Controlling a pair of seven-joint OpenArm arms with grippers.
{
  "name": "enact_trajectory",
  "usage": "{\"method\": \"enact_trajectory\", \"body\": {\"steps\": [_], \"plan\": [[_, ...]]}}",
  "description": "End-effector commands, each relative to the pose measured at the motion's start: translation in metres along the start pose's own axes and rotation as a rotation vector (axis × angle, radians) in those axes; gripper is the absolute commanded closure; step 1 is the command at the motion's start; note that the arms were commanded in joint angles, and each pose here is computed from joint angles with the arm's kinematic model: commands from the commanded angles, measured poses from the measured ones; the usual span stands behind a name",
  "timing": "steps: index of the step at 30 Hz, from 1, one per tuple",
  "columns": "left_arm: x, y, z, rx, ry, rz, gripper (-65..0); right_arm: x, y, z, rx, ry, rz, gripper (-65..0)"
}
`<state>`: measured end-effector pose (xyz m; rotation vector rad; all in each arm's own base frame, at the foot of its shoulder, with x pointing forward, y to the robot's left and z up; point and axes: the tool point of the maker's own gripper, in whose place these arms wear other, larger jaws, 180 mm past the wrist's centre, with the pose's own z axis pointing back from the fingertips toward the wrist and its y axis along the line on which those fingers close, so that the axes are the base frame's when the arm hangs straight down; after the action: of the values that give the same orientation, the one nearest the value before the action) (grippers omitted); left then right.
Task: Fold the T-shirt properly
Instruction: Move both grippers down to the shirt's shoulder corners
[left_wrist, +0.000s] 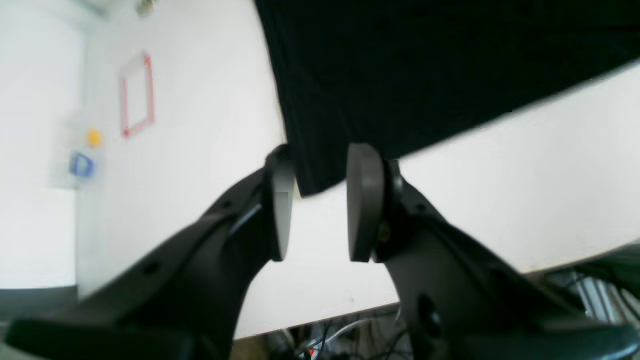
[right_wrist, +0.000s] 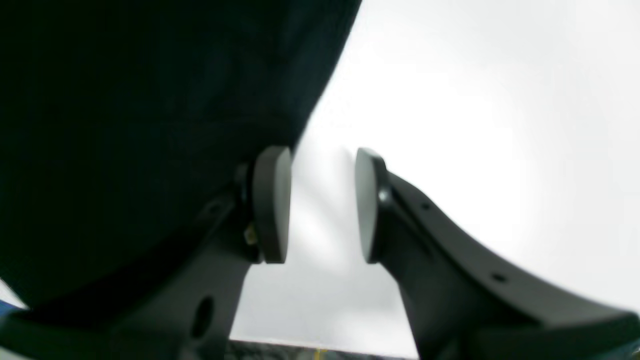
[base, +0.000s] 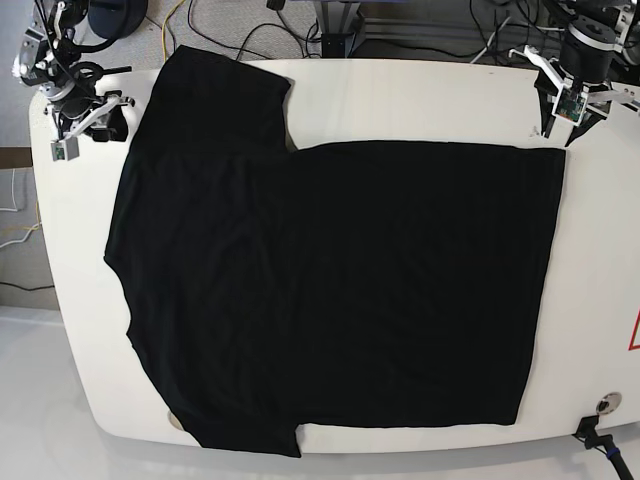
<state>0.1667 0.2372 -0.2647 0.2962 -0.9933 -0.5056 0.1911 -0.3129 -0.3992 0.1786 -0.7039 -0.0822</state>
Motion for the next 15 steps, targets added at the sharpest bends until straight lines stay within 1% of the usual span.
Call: {"method": "enact_trajectory", "body": {"steps": [1, 3, 4, 5, 10, 13, 15], "plan": [[0.011, 0.003, -0.012, -0.031, -0.04, -0.009, -16.7, 0.007, -0.002, -0.006, -0.018, 0.006, 0.06, -21.5], [0.012, 0.006, -0.02, -0.046, -0.048, -0.007, -17.1, 0.004, -0.002, -0.009, -0.027, 0.026, 0.087, -21.5], [0.011, 0.003, -0.009, -0.037, -0.029, -0.019, -16.8, 0.002, 0.007, -0.008, 0.028, 0.015, 0.07, -20.9], [0.009, 0.002, -0.009, -0.039, -0.023, -0.02, -16.9, 0.0, 0.011, -0.009, 0.047, 0.022, 0.082, -20.7], [0.003, 0.004, -0.01, -0.033, -0.006, -0.011, -18.5, -0.007, 0.022, -0.015, 0.092, 0.047, 0.11, -20.4], [-0.01, 0.011, -0.021, -0.019, 0.023, 0.019, -19.2, -0.013, 0.029, -0.019, 0.105, 0.074, 0.115, -19.7], [-0.019, 0.019, -0.031, 0.001, 0.042, 0.047, -20.0, -0.012, 0.036, -0.023, 0.12, 0.074, 0.121, -18.7]]}}
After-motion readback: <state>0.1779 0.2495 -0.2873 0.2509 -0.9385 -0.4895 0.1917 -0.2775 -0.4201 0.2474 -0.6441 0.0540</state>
